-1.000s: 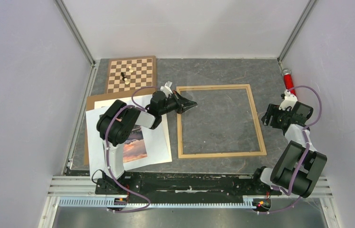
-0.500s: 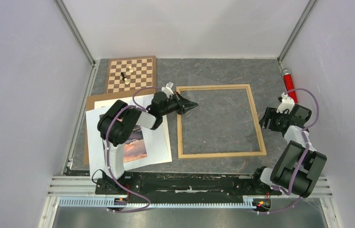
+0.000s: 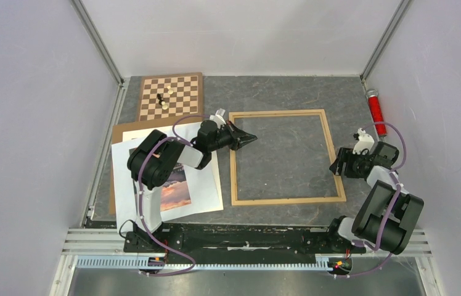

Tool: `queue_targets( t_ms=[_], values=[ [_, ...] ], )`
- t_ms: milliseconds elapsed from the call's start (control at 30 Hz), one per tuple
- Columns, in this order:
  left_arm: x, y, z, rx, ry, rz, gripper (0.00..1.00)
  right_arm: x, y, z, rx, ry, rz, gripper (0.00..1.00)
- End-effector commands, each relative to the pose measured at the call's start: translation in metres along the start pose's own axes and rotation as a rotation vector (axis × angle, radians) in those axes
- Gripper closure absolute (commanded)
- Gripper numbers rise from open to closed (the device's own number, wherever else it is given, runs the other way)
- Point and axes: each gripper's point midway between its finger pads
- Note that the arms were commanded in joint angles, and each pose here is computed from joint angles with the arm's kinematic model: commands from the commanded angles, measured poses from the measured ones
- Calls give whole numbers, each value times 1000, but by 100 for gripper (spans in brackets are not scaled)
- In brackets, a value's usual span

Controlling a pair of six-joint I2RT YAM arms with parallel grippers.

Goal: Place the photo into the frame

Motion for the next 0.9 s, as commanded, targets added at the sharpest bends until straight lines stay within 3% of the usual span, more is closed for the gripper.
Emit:
queue_targets(
  t_ms=[0,867],
  values=[
    [-2,1,-5,9,-18,-12,98,-2,-1,4,18,37,-1,31],
    [18,19,13,-21,46,-6,98,-14,-8,41,99,166,61,33]
  ],
)
Point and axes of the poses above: each gripper's point midway between its finger pads, its own x axis back along the fingers, its own z axis along the line the jaws close on, y = z × x, and after that the axes turned 9 degrees about -x, right-handed
